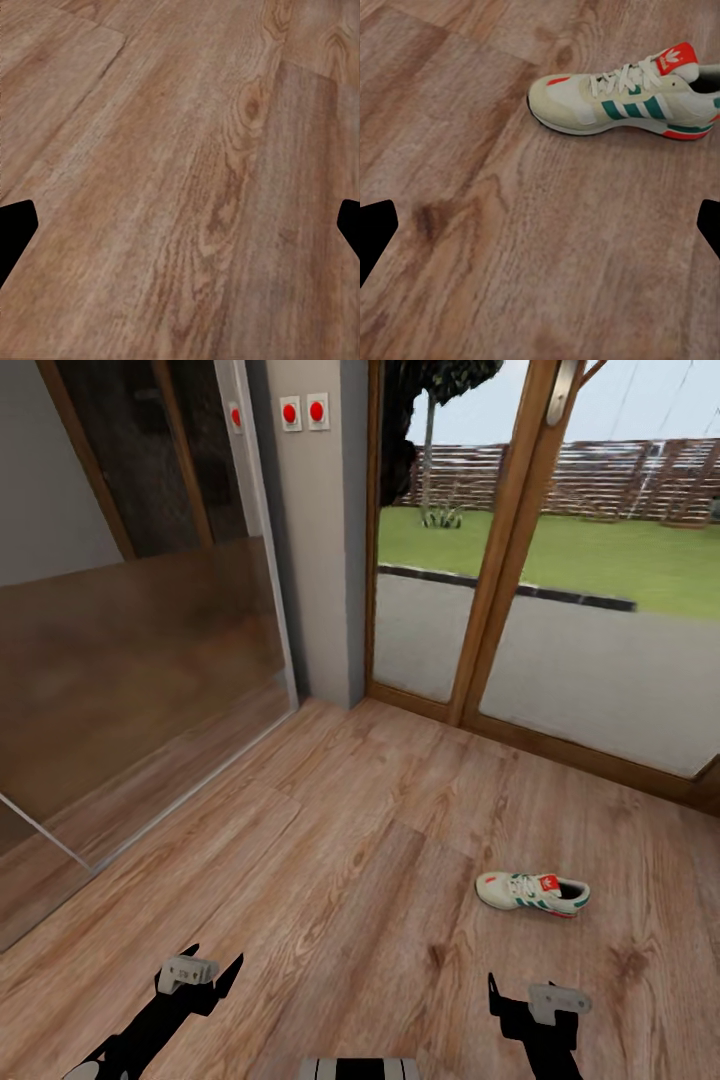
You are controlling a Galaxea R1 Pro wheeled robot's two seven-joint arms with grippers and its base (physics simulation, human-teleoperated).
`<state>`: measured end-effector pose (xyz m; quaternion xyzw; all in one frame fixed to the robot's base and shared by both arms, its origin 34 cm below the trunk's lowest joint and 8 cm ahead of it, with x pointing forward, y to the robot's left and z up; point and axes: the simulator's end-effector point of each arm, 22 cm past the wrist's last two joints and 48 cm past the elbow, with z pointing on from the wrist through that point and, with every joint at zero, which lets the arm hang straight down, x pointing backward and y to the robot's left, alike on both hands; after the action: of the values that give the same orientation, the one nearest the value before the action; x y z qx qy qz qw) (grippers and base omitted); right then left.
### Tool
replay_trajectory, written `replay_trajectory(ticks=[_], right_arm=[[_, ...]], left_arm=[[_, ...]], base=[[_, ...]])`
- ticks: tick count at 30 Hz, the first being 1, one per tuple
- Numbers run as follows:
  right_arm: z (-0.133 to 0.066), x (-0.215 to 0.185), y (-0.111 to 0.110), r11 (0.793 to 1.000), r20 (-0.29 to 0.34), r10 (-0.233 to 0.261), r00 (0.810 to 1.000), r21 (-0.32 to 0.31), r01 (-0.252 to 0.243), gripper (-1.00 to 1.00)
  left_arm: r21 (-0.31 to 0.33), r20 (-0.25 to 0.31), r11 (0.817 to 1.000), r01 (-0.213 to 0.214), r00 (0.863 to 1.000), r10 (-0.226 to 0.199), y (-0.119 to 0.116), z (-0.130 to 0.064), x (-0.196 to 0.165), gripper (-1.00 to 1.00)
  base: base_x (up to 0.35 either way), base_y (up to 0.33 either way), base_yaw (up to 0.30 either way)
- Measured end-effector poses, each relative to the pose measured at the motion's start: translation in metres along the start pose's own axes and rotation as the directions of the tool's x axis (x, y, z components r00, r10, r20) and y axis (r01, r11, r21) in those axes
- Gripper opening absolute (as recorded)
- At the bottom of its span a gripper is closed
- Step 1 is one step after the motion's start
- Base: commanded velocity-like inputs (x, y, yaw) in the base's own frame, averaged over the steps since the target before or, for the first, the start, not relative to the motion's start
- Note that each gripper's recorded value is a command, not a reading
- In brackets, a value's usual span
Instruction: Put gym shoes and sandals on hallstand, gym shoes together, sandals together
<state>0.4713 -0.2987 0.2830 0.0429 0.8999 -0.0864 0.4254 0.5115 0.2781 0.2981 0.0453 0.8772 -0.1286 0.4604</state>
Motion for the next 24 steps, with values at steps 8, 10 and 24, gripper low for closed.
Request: replay_trajectory(ticks=[8, 10, 24], right_arm=[[0.0, 0.0003, -0.0001, 1.0, -0.001, 0.0, 1.0, 0.0, 0.0, 1.0], [0.0, 0.0003, -0.0001, 1.0, -0.001, 0.0, 1.0, 0.0, 0.0, 1.0], [0.0, 0.0004, -0.0002, 1.0, -0.001, -0.001, 1.0, 0.0, 0.001, 1.0]], left_arm=[[0.0, 0.0, 1.0, 0.0, 1.0, 0.0, -0.0001, -0.0001, 0.0002, 1.0], [0.0, 0.0, 1.0, 0.0, 1.0, 0.0, -0.0001, 0.0, 0.0002, 1.0], [0.001, 0.0, 1.0, 0.001, 1.0, -0.001, -0.0006, 0.0001, 0.0004, 1.0]], base=[[0.0, -0.007, 0.184], [0.0, -0.003, 0.241], [0.0, -0.001, 0.271]])
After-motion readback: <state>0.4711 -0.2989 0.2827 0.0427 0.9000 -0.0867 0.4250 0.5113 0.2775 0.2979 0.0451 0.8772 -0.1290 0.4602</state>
